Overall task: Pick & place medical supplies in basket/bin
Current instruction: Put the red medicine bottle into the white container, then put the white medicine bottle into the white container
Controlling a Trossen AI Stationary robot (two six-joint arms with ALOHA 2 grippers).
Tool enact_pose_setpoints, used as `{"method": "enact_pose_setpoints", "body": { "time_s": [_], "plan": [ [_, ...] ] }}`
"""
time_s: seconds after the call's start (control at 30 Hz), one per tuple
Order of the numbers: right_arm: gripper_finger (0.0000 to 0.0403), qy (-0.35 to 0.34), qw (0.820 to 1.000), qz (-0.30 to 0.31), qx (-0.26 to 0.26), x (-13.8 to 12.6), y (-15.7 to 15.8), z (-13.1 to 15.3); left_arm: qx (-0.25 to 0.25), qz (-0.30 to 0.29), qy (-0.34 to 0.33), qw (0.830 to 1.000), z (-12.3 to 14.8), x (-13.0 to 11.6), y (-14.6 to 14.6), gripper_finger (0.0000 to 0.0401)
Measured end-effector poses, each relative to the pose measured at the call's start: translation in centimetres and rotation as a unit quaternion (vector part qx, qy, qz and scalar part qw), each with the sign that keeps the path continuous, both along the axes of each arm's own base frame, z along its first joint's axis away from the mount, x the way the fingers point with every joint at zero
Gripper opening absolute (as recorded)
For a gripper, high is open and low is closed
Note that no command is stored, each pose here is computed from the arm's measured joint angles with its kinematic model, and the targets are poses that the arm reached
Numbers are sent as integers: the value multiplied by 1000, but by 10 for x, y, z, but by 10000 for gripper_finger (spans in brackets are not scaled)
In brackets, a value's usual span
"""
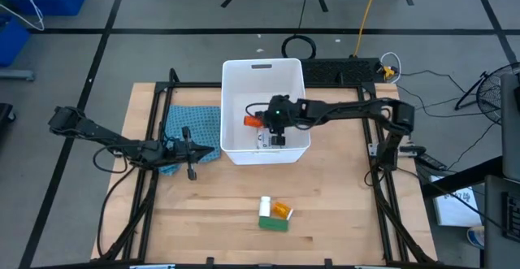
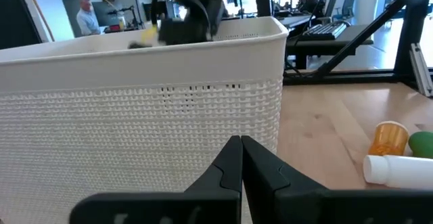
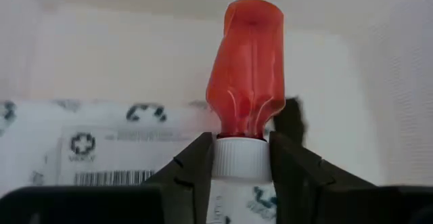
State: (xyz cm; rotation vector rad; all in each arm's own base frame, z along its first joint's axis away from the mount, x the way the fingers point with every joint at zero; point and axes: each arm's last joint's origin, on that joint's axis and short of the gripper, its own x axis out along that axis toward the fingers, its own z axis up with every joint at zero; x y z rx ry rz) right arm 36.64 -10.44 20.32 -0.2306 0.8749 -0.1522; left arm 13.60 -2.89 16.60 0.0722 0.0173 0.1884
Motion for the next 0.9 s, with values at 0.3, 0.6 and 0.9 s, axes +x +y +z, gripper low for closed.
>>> {"method": "enact_pose_setpoints", "body": {
  "time_s": [0.3, 0.6, 0.9],
  "plan": [
    [124, 47, 999, 12, 0, -2, -2, -14, 1, 0, 0, 1000, 0, 0, 0, 3],
    [208, 18, 999, -1, -37, -5, -3, 4, -1, -1, 0, 1000, 0, 0, 0, 3],
    [243, -8, 997, -47, -58, -15, -2, 30, 2, -1, 8, 1000, -2, 0, 0, 3]
  ]
}}
